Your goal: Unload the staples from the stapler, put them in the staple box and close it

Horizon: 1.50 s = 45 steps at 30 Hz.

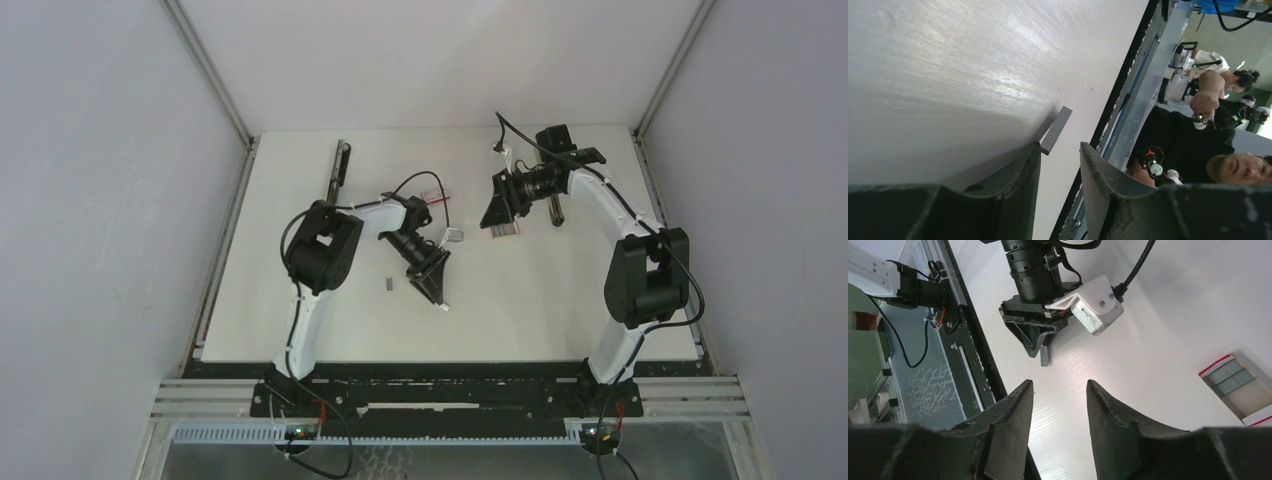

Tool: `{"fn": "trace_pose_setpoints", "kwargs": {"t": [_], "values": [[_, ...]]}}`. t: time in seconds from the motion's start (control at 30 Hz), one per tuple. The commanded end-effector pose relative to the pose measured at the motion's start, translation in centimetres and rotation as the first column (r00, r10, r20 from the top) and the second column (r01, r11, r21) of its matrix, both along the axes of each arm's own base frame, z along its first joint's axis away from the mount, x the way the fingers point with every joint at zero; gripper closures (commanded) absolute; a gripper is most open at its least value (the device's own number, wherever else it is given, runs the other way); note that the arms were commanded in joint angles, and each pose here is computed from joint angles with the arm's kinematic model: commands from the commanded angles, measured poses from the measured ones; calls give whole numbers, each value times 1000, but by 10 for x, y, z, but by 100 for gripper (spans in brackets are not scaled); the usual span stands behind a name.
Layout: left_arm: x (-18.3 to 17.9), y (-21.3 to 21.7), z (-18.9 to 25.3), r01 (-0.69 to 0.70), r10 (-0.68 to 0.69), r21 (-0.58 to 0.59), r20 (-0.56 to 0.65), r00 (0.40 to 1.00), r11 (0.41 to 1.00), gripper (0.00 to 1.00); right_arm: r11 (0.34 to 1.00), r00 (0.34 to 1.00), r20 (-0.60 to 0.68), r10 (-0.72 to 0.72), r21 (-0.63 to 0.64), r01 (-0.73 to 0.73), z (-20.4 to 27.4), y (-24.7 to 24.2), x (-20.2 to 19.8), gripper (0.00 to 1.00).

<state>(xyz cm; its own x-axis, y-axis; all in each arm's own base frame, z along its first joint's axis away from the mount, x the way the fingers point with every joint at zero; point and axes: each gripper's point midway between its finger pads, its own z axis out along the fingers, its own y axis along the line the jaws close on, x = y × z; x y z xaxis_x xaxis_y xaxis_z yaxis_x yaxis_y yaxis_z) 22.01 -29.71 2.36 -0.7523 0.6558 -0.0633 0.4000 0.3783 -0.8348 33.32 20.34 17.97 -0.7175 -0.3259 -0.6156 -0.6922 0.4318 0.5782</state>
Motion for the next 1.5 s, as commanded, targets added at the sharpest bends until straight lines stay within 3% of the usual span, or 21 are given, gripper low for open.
{"fn": "trace_pose_setpoints", "kwargs": {"t": [0.0,0.33,0.53,0.7,0.9,1.1,1.13,1.17,1.37,1.47], "values": [[25,11,-14,-7,-6,68,187,982,998,58,1000,997,75,7,18,-8,19,-1,-1,55],[47,22,-12,-49,2,137,325,946,989,49,1000,992,127,1,-19,2,21,-6,0,45],[75,32,21,-96,36,107,467,883,990,46,994,974,224,46,-103,-24,18,0,-7,37],[116,68,68,-192,97,75,654,750,978,39,976,948,297,117,-212,-54,10,18,-17,27],[139,110,116,-267,164,1,787,595,964,26,928,901,369,229,-363,-87,-16,46,-45,0],[150,155,143,-388,218,-29,863,455,921,11,903,885,383,264,-420,-88,-38,76,-60,0],[151,163,146,-409,225,-34,874,430,912,2,903,886,387,257,-423,-78,-41,81,-60,0],[151,170,149,-430,237,-44,882,407,902,0,904,886,393,247,-423,-65,-42,87,-59,0],[148,219,167,-558,342,-116,883,321,822,0,924,918,364,158,-383,-7,-41,115,-48,2],[148,249,171,-655,371,-125,894,250,745,0,917,933,348,87,-394,62,-46,125,-38,5]]}}
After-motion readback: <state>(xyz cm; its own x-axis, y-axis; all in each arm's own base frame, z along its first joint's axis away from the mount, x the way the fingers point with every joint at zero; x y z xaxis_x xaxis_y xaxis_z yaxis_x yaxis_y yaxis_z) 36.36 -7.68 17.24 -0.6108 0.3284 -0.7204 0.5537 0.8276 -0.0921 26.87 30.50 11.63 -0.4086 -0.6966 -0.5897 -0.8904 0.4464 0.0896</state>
